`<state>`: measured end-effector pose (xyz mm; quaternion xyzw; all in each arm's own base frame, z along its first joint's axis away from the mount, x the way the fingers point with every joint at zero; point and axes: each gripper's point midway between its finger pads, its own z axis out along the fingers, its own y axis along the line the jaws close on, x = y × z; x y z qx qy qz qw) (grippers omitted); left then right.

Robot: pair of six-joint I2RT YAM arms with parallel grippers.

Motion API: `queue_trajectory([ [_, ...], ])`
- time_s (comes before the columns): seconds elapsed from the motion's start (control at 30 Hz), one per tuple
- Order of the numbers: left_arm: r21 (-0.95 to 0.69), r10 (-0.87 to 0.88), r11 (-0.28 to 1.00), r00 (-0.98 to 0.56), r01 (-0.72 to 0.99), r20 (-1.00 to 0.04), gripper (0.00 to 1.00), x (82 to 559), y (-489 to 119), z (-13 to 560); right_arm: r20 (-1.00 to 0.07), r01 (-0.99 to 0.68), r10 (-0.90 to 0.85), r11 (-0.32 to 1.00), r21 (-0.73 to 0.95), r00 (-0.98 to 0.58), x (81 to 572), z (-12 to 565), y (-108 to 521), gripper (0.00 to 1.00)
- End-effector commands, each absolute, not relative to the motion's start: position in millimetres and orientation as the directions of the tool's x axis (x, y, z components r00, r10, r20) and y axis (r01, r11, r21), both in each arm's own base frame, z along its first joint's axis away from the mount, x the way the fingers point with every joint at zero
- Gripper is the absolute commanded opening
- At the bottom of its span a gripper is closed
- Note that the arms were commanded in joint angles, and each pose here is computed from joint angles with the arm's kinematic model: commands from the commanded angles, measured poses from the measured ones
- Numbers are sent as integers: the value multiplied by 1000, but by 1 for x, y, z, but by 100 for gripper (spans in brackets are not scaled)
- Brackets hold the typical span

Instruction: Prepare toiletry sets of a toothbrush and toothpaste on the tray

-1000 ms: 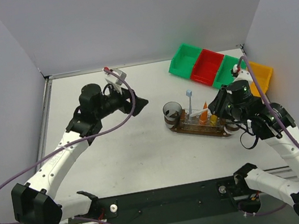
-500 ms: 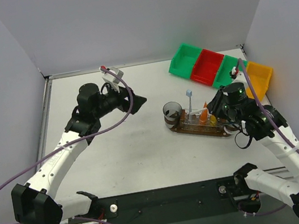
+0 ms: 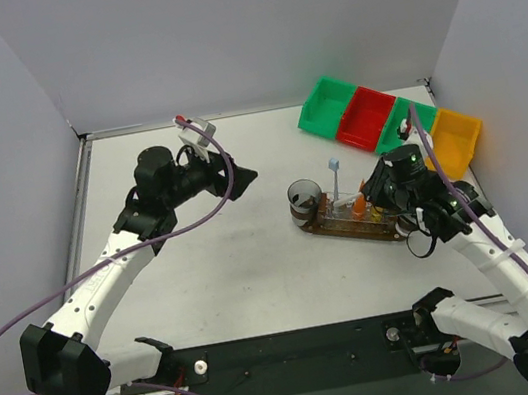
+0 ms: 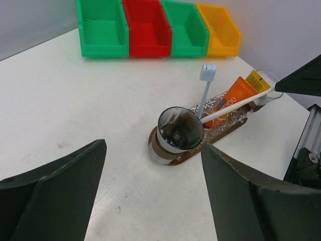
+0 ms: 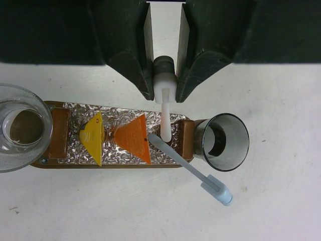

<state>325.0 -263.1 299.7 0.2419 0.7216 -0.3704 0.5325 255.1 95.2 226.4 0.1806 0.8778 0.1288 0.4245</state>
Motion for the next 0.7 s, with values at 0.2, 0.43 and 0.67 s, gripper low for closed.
queue_trajectory([
  [0.2,-266,-86,600,-270,754,-959,87,329,-261,316,-683,219,429,900,377,-591,264,216,100,0],
  [0.43,-266,-85,604,-271,751,-959,87,330,-260,315,-671,224,431,899,376,-604,265,208,102,0],
  [0.67,-266,-83,605,-273,751,-959,87,330,-260,313,-658,223,419,904,364,-626,267,200,105,0],
])
